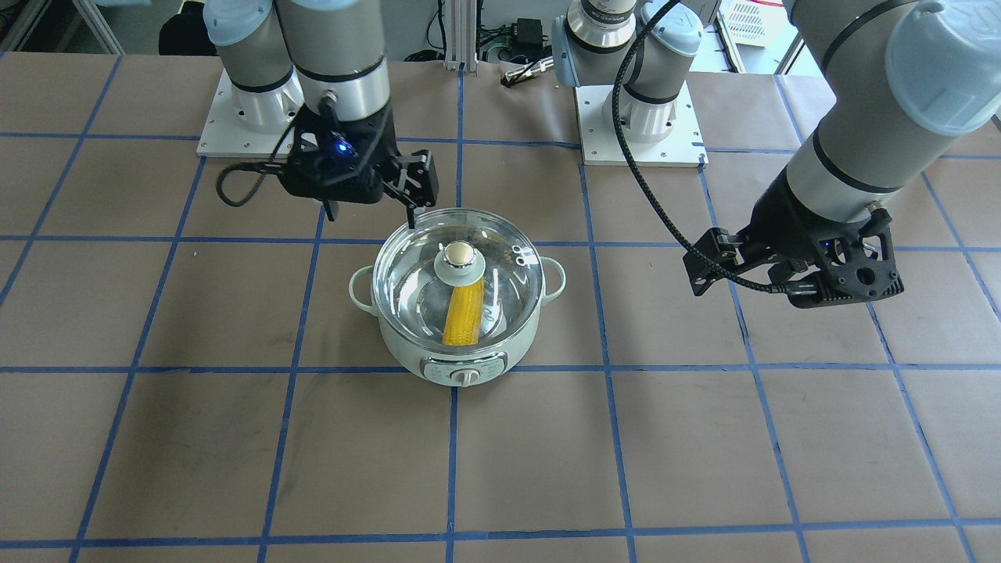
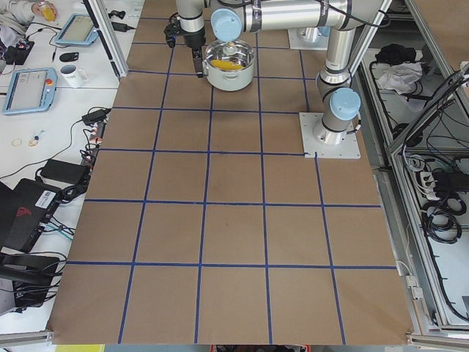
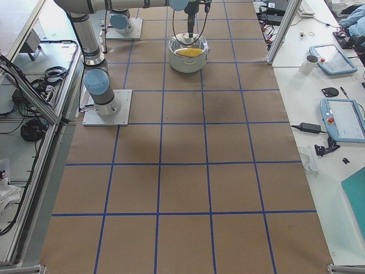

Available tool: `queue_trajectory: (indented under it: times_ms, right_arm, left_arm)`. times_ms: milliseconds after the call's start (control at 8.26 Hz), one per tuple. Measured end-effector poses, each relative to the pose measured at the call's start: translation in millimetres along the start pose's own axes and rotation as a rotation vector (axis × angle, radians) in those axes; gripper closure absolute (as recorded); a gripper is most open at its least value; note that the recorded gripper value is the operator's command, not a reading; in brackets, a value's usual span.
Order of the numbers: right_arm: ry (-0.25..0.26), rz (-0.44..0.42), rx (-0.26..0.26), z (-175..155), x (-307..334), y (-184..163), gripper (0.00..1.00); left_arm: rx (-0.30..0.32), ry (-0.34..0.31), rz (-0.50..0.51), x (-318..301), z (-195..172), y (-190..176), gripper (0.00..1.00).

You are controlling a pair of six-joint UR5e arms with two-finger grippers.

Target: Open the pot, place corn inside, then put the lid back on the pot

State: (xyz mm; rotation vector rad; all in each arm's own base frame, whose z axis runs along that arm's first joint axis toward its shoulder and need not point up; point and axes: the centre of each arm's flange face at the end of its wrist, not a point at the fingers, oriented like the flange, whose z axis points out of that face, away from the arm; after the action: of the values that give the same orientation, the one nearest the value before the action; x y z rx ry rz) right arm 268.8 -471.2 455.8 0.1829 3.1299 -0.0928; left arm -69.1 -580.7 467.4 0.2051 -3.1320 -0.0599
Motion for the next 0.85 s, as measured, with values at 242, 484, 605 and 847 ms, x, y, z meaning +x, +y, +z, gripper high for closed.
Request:
queue_trajectory:
  times_ms: [242,484,605,847]
  right_arm:
    - [0.006,0.008,-0.021,-45,68,-10,0.0]
    - [0.014,-0.002,-0.056,-64,106,-13,0.0]
    - [0.015,-0.007,-0.065,-66,111,-12,0.0]
    - [0.014,-0.01,-0.07,-68,114,-10,0.0]
  left_arm:
    - [0.008,-0.002,0.005,2,-4,2,0.0]
    - [0.023,-0.004,0.008,3,-12,6,0.0]
    - [0.03,-0.004,0.008,3,-16,9,0.0]
    - [0.039,-0.002,0.002,3,-21,12,0.0]
